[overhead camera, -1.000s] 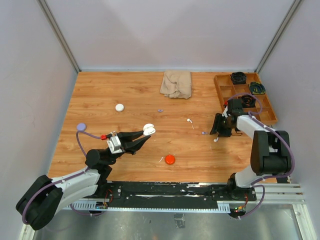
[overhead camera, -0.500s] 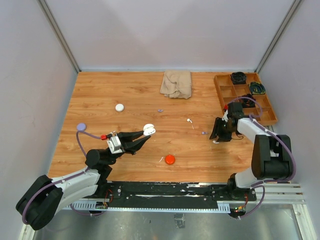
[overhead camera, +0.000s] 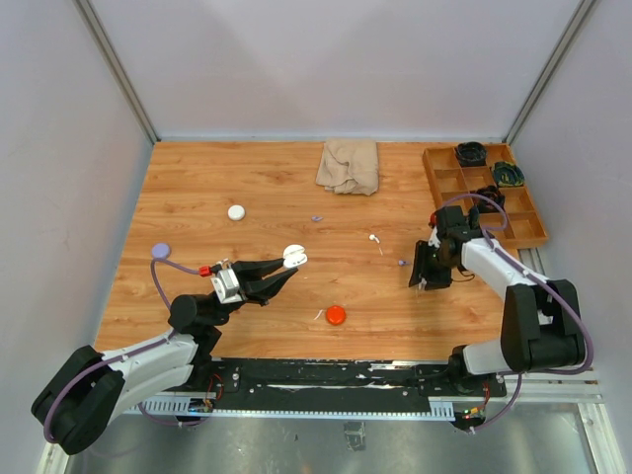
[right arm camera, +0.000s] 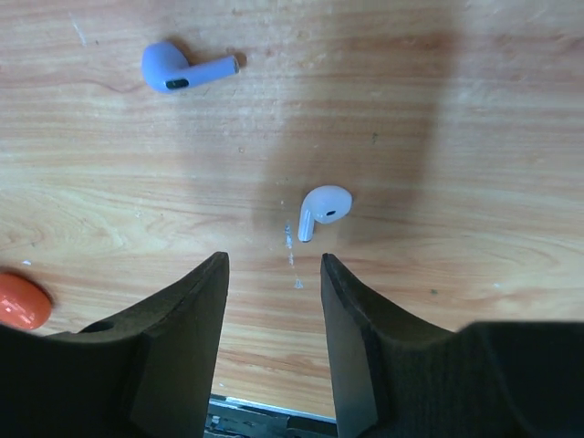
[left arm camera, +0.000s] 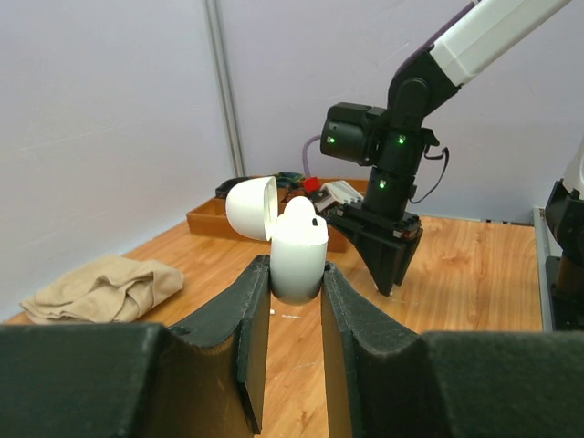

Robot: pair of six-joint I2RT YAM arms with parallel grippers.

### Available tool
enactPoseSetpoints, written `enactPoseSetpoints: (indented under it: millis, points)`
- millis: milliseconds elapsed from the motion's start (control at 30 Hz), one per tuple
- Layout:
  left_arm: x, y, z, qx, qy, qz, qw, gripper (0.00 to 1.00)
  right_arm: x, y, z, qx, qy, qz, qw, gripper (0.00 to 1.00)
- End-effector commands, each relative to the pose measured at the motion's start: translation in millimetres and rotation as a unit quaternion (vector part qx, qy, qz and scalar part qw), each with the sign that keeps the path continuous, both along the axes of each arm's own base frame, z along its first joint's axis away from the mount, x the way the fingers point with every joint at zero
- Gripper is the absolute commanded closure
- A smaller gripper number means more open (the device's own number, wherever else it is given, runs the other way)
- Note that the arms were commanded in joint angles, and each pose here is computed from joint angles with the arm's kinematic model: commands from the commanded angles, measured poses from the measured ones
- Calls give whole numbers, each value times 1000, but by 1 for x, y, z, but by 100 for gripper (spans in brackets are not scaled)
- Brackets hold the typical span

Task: Insert the wireless bluetooth earbuds into the charging case
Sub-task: Move the earbud to the center of the board, then pick up the earbud from the center of the board.

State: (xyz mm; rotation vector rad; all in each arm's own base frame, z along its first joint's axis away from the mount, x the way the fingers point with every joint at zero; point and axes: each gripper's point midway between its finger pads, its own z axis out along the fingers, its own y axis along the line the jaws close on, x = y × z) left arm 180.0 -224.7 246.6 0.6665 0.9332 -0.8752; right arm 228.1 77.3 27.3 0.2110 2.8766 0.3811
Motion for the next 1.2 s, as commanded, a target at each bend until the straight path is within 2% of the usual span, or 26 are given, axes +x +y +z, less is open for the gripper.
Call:
enactPoseSetpoints:
  millis: [0,100,333,900,1167]
  points:
    - [-3,3,-13,8,7,1,1000,100,10,-18,20,-84,-19,12,996,54]
    - [-3,3,-14,9,7,1,1000,100,16,-23,25,-115,-24,18,993,56]
    - [-3,3,-12,7,6,1,1000,100,27,-24,17,-129,-14,16,991,59]
    - [-3,3,-13,9,8,2,1000,100,27,-14,-15,-112,33,30,993,64]
    - [-3,3,-13,8,8,1,1000,100,19,-15,-19,-113,50,33,992,71]
